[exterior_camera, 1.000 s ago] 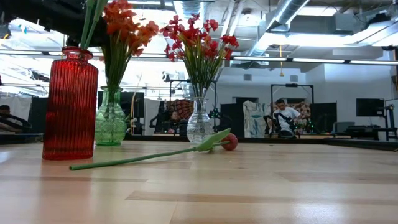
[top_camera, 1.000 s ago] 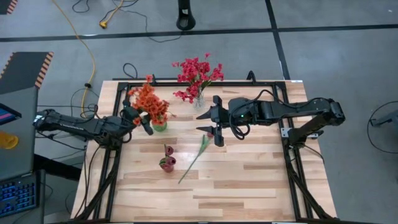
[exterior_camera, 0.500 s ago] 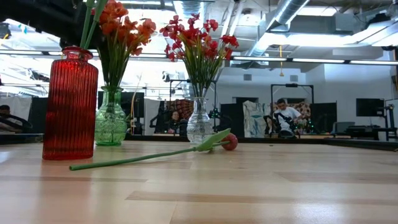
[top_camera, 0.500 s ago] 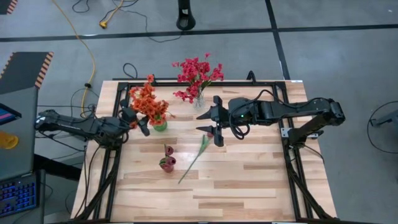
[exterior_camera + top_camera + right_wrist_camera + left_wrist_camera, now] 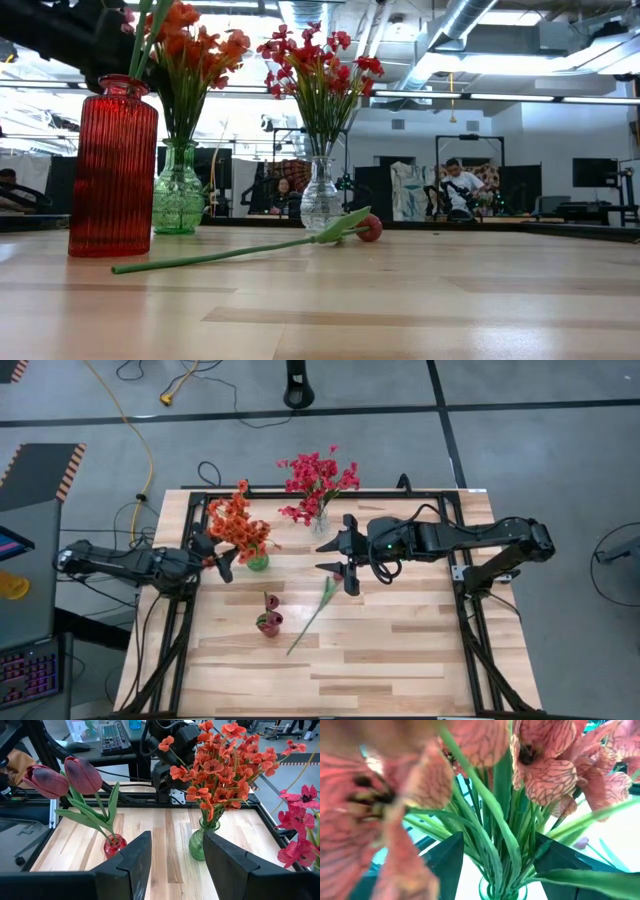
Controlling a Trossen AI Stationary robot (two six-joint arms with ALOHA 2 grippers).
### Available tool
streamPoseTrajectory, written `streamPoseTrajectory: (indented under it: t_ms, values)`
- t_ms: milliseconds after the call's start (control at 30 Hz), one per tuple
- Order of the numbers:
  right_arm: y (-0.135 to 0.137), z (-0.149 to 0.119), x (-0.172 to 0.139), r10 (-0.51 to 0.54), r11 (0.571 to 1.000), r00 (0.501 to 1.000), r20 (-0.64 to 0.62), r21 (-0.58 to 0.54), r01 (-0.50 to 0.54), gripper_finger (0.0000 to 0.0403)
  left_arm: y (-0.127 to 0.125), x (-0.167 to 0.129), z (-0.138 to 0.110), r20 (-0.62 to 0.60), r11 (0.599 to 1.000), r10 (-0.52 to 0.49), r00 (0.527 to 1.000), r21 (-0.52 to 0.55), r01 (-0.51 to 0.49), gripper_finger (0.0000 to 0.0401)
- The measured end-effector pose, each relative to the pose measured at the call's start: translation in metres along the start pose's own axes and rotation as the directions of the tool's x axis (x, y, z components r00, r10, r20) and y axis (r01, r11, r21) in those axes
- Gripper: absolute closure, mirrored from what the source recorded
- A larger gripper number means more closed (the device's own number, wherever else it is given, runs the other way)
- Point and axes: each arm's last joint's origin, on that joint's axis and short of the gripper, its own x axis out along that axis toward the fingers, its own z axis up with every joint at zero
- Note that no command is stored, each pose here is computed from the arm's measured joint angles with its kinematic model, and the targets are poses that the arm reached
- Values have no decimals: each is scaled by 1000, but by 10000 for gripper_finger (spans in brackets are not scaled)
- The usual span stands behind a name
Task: Sort flowers into vase by color
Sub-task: Put the orange flower into the green vase
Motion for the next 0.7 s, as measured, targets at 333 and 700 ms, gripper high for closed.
streamPoseTrajectory:
  t_ms: [333,700]
  values:
    - [0,0,0,0,997,1000,-2,83,0,200,9,-9,-5,-23,999,-44,999,5,44,187]
    - [-2,-3,0,-66,979,997,-30,189,71,200,14,-17,-12,-70,983,-181,981,-2,182,187]
